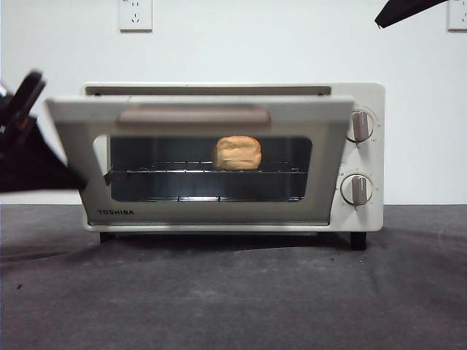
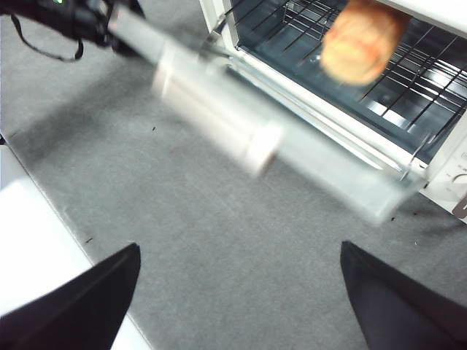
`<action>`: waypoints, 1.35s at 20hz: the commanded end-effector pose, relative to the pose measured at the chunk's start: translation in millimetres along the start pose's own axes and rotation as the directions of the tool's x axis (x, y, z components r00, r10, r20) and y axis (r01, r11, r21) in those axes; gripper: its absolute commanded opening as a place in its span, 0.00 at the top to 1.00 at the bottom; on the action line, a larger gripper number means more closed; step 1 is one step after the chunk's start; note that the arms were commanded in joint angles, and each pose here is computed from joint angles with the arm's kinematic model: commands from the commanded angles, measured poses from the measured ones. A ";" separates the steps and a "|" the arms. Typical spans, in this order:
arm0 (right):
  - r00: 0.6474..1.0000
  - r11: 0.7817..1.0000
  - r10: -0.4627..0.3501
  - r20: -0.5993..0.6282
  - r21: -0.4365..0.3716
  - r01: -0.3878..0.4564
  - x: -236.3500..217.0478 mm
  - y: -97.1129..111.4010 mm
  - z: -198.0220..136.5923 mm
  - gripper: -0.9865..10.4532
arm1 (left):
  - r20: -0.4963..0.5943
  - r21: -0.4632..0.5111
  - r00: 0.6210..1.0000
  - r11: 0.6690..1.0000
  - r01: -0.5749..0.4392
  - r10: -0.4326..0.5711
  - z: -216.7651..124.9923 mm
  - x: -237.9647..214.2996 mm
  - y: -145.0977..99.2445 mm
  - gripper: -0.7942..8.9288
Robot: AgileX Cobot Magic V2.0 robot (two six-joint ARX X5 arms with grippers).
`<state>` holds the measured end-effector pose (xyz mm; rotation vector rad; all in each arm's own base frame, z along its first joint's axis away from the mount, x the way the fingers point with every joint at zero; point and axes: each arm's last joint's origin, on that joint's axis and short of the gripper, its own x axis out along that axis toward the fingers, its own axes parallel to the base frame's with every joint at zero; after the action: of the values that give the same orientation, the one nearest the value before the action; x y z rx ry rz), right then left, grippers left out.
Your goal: The left arm flap open the oven, the right arm pick bread and place it into oven, the left arm flap close the oven
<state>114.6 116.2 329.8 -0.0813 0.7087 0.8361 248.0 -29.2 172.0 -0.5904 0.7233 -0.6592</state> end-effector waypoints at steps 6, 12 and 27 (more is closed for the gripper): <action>1.000 1.000 0.005 0.019 0.007 -0.005 -1.8 2.2 4.8 0.54 | 0.140 0.051 0.987 0.996 0.077 -0.083 21.7 -4.6 -12.1 0.90; 0.999 1.000 -0.016 0.028 0.007 0.016 -1.9 1.6 5.4 0.54 | 0.149 0.117 0.982 0.988 0.097 -0.114 22.9 -14.1 -31.2 0.90; 0.990 0.996 -0.084 0.115 0.005 0.084 -2.2 0.4 13.2 0.54 | 0.162 0.487 0.972 0.842 -0.231 0.173 25.2 -113.4 -158.1 0.90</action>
<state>120.3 117.6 336.2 -0.0784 0.6065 0.7511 149.2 -43.8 336.5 -0.1076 0.4899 -0.5715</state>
